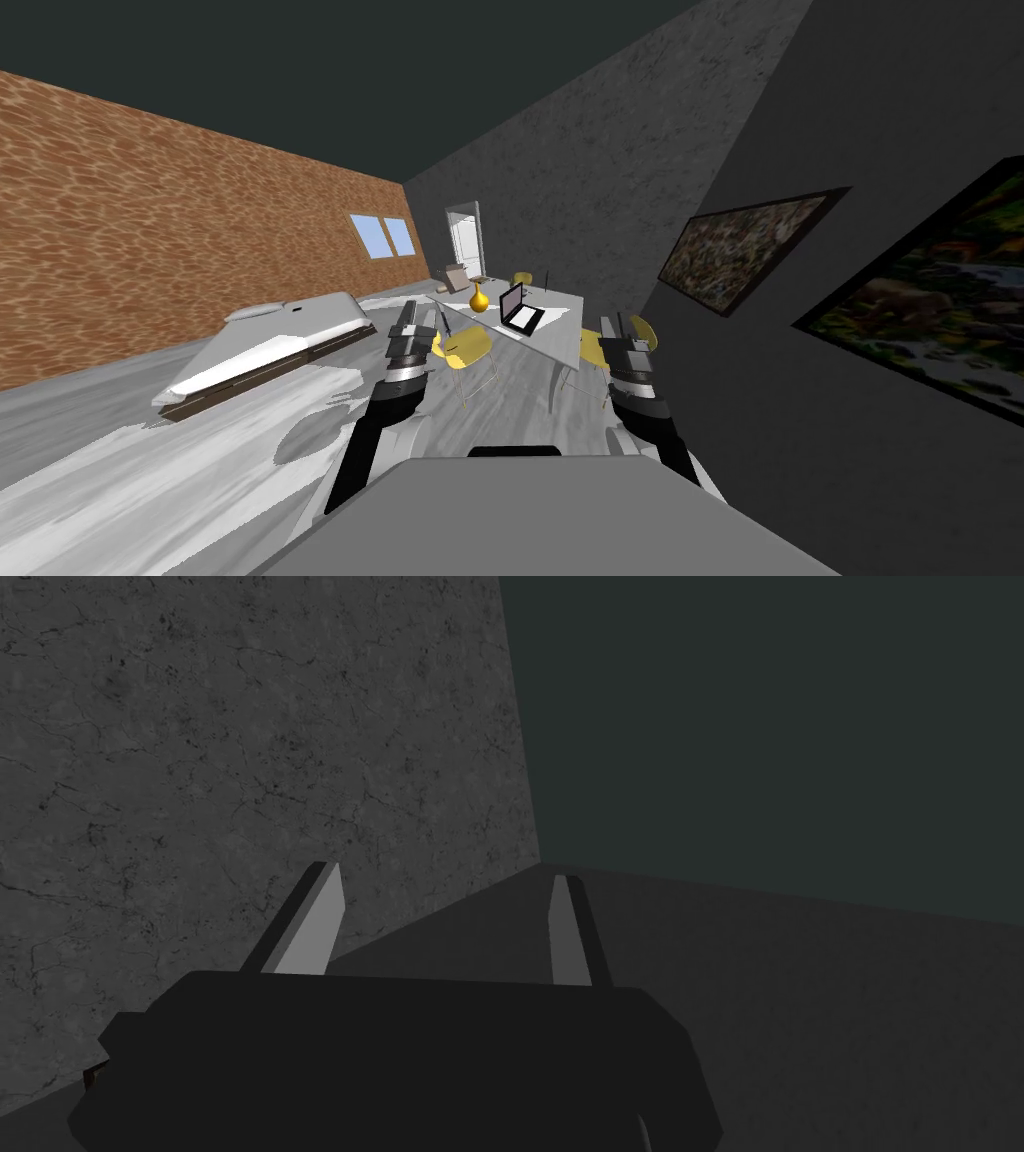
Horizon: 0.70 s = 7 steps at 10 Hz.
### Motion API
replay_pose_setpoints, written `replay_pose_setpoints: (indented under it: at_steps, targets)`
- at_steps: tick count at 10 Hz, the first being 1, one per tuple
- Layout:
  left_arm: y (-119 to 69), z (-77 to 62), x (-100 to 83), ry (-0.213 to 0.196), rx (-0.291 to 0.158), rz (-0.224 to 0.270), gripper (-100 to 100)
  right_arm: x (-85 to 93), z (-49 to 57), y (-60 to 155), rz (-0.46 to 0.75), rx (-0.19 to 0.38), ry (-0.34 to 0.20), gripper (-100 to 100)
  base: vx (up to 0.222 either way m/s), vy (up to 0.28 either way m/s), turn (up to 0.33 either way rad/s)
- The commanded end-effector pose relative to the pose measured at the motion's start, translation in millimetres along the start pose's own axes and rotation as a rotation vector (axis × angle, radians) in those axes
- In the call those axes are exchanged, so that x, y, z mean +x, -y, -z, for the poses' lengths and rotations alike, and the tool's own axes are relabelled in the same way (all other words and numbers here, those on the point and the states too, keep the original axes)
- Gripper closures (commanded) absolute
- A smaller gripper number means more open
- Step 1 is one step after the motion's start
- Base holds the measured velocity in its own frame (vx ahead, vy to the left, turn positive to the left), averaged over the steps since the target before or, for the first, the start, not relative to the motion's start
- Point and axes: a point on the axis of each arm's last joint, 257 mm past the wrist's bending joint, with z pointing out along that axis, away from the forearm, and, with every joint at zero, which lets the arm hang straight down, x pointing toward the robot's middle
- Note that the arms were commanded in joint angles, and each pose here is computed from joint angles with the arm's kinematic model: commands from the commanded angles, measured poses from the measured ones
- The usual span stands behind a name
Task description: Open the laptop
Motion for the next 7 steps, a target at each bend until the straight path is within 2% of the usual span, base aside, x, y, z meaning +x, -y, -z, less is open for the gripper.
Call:
replay_pose_setpoints:
  at_steps: [1,2,3,5,7]
  targets:
    - [0.0,0.0,0.0,0.0,0.0,0.0,0,0.0,0.0,0.0,0.0,0.0,0.0,0,0.0,0.0,0.0]
    - [0.0,0.0,0.0,0.0,0.0,0.0,0,0.0,0.0,0.0,0.0,0.0,0.0,0,0.0,0.0,0.0]
    - [0.0,0.0,0.0,0.0,0.0,0.0,0,5.2,5.7,16.7,0.03,0.053,-0.051,-100,0.012,0.063,0.085]
    - [-0.2,0.1,0.0,0.0,-0.001,0.0,0,9.2,15.7,40.7,0.07,0.13,-0.101,-100,-0.004,0.125,0.083]
    - [-0.3,0.1,0.1,0.0,-0.001,0.0,0,10.9,32.0,72.6,0.124,0.234,-0.156,-100,0.024,0.172,0.1]
